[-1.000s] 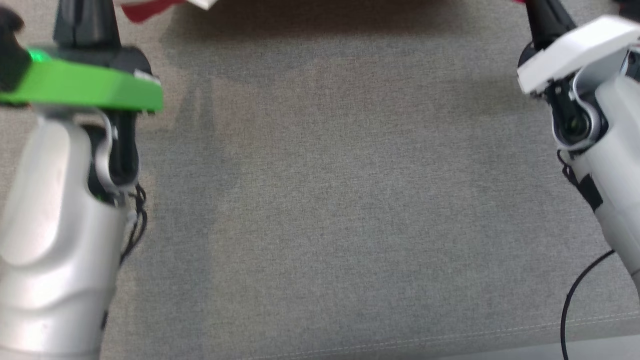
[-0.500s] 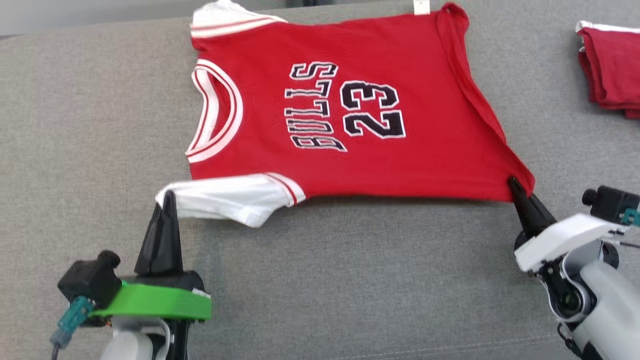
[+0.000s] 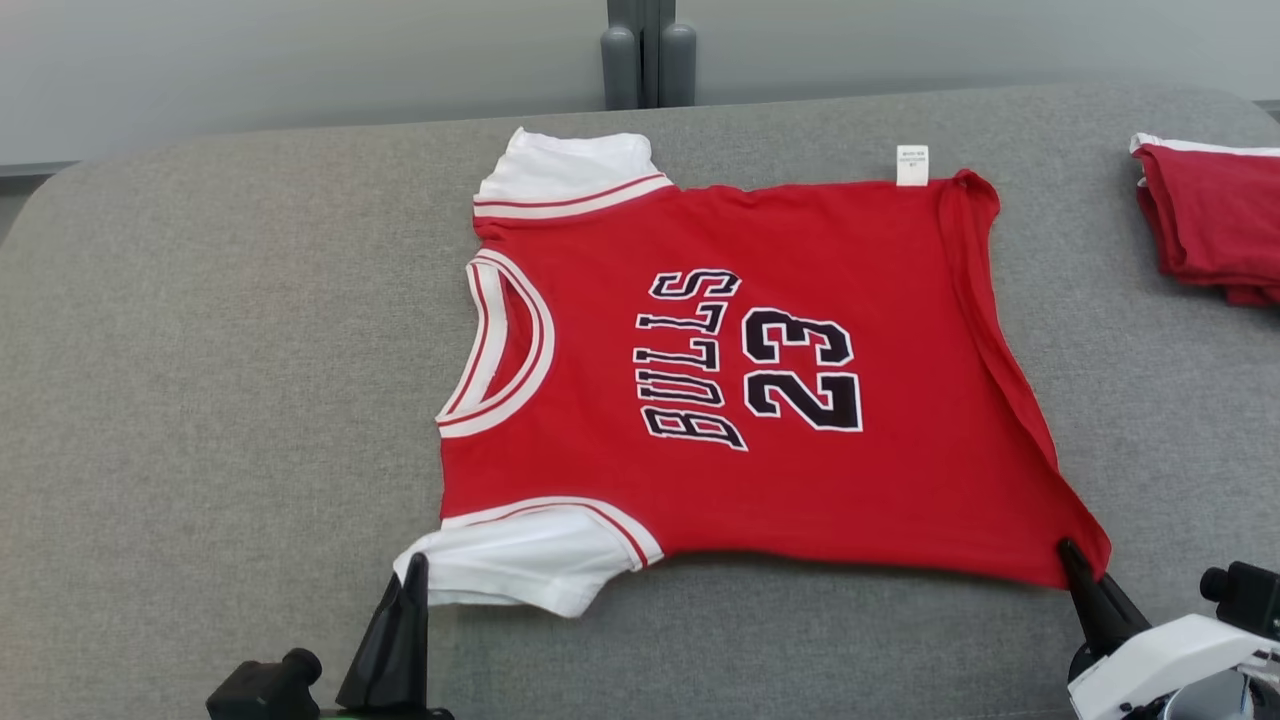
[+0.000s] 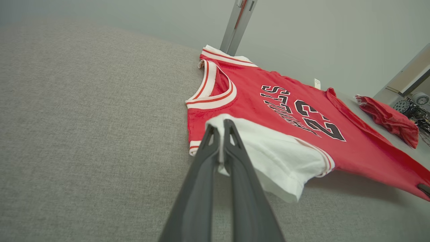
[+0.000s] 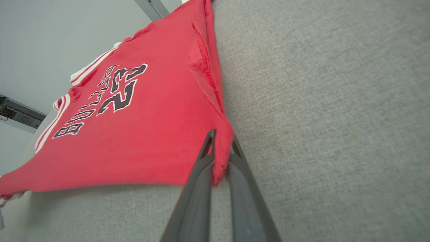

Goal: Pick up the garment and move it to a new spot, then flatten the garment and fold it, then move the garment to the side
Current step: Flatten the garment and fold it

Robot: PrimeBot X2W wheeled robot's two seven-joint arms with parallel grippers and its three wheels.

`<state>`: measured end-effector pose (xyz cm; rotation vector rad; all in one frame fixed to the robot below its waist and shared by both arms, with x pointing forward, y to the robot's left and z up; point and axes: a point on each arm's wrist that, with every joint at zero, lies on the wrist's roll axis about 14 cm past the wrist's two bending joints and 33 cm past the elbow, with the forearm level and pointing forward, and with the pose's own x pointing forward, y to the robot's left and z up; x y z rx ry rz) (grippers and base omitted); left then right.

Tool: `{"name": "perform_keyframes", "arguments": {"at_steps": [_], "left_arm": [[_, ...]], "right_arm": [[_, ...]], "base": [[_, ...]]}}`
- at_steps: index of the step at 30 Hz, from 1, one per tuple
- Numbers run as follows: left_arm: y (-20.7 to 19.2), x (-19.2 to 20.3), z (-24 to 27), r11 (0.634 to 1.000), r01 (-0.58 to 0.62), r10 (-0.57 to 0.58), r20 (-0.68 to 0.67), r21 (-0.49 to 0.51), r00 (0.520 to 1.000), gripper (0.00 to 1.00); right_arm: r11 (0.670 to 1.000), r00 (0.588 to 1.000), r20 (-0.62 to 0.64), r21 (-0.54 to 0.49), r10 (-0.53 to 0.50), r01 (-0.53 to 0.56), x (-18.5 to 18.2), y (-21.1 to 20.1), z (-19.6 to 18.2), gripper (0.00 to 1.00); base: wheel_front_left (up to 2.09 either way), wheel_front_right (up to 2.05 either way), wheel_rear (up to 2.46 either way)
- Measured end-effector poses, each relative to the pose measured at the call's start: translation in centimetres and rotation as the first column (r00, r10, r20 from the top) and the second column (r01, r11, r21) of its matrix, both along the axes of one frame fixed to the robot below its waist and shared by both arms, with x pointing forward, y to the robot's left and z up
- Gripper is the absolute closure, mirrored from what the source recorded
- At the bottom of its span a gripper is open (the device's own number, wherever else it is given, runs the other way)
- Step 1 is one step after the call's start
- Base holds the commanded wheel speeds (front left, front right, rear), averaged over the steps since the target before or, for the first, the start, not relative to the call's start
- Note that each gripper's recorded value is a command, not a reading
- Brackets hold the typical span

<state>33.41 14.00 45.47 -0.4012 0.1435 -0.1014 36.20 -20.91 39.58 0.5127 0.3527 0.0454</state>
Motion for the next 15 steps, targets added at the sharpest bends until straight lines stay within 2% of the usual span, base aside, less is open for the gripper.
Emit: {"name": "perform_keyframes", "arguments": {"at_steps": [7,15], "left_arm": [[-0.7,-0.3,0.0,0.999,0.041,-0.041,0.000,-0.006,0.999,1.00],[-1.5,2.2,1.7,0.993,0.110,-0.112,0.062,0.037,0.992,1.00]], "right_arm": [[1.000,1.000,0.008,0.000,0.011,-0.011,-0.1,0.8,0.9,1.00],[1.000,1.000,0.023,0.019,0.002,-0.002,0.9,1.0,2.5,1.00]], "base": [[0.00,0.00,0.00],[0.00,0.00,0.00]]}}
